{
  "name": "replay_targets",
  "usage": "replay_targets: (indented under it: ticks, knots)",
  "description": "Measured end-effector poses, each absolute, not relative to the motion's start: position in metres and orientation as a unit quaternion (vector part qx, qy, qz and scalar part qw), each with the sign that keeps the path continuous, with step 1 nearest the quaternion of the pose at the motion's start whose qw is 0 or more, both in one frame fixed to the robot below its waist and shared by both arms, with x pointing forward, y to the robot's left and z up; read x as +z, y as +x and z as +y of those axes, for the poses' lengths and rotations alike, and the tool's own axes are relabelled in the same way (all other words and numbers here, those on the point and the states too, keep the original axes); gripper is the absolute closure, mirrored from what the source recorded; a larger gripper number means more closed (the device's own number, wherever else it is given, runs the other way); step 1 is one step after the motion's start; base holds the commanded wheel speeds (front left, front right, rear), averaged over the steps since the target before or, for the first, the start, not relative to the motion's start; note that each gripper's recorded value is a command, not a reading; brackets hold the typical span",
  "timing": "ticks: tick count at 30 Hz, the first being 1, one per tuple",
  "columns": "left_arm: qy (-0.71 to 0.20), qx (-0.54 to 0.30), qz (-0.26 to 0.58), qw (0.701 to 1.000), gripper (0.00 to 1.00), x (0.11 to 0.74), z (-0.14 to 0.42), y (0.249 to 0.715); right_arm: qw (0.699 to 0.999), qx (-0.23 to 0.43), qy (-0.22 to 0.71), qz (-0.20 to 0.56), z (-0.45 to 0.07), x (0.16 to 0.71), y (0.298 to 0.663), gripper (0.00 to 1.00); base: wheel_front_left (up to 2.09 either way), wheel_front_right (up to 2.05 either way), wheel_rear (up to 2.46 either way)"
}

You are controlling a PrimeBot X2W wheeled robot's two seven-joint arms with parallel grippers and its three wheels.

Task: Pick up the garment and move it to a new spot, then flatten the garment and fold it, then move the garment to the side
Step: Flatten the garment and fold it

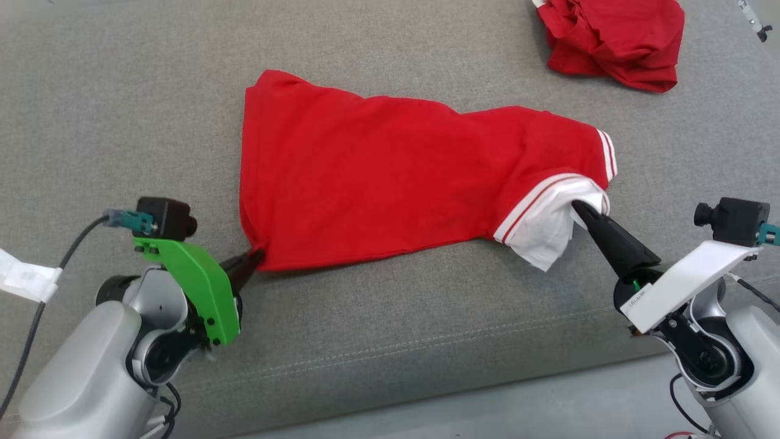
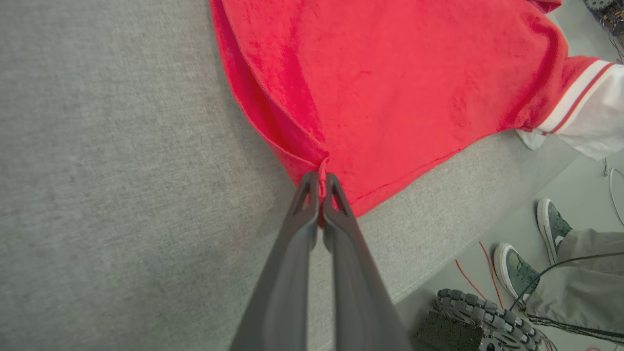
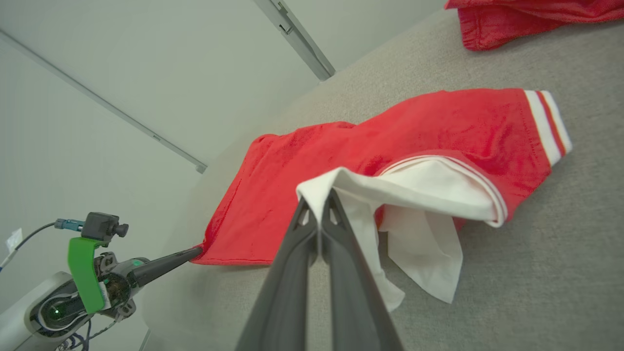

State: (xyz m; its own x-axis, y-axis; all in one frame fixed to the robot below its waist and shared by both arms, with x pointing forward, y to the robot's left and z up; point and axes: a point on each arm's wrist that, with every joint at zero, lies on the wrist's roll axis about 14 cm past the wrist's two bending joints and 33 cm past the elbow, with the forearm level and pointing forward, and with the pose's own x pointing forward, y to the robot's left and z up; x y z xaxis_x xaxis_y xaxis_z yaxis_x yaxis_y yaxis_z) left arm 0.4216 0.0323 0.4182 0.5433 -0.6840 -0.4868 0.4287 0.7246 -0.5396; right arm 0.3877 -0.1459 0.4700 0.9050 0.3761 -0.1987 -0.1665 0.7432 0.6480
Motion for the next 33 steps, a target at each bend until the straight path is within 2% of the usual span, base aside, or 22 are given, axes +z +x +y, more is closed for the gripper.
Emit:
replay_targets:
  ticks: [2, 6, 9, 12, 14, 16, 19, 21, 24, 27, 30, 33]
  knots:
    - [-0.17, -0.334, 0.388, 0.842, 1.0, 0.403, 0.033, 0.405, 0.917, 0.157, 0.307, 0.202, -0.147, 0.455, 0.382, 1.0, 0.0, 0.0, 0.0]
    - [-0.194, -0.346, 0.434, 0.809, 1.0, 0.393, 0.03, 0.394, 0.901, 0.184, 0.314, 0.237, -0.134, 0.451, 0.389, 1.0, 0.0, 0.0, 0.0]
    - [-0.207, -0.348, 0.47, 0.784, 1.0, 0.385, 0.03, 0.397, 0.899, 0.214, 0.304, 0.231, -0.125, 0.466, 0.42, 1.0, 0.0, 0.0, 0.0]
    - [-0.222, -0.343, 0.475, 0.779, 1.0, 0.393, 0.035, 0.431, 0.903, 0.237, 0.286, 0.216, -0.12, 0.487, 0.461, 1.0, 0.0, 0.0, 0.0]
    - [-0.214, -0.334, 0.455, 0.797, 1.0, 0.408, 0.04, 0.468, 0.908, 0.247, 0.275, 0.199, -0.117, 0.504, 0.491, 1.0, 0.0, 0.0, 0.0]
    - [-0.207, -0.304, 0.405, 0.837, 1.0, 0.435, 0.054, 0.52, 0.915, 0.248, 0.274, 0.162, -0.113, 0.533, 0.524, 1.0, 0.0, 0.0, 0.0]
    - [-0.194, -0.272, 0.261, 0.905, 1.0, 0.514, 0.075, 0.601, 0.925, 0.24, 0.287, 0.066, -0.116, 0.6, 0.573, 1.0, 0.0, 0.0, 0.0]
    - [-0.201, -0.273, 0.149, 0.929, 1.0, 0.582, 0.079, 0.636, 0.927, 0.228, 0.297, -0.021, -0.127, 0.655, 0.598, 1.0, 0.0, 0.0, 0.0]
    - [-0.215, -0.281, 0.002, 0.935, 1.0, 0.671, 0.084, 0.66, 0.913, 0.195, 0.309, -0.18, -0.161, 0.742, 0.613, 1.0, 0.0, 0.0, 0.0]
    - [-0.238, -0.274, -0.085, 0.928, 1.0, 0.709, 0.099, 0.671, 0.88, 0.194, 0.305, -0.308, -0.176, 0.798, 0.609, 1.0, 0.0, 0.0, 0.0]
    - [-0.241, -0.267, -0.075, 0.93, 1.0, 0.689, 0.103, 0.679, 0.865, 0.204, 0.302, -0.346, -0.172, 0.802, 0.609, 1.0, 0.0, 0.0, 0.0]
    - [-0.244, -0.251, -0.021, 0.937, 1.0, 0.635, 0.107, 0.683, 0.875, 0.216, 0.302, -0.312, -0.154, 0.765, 0.624, 1.0, 0.0, 0.0, 0.0]
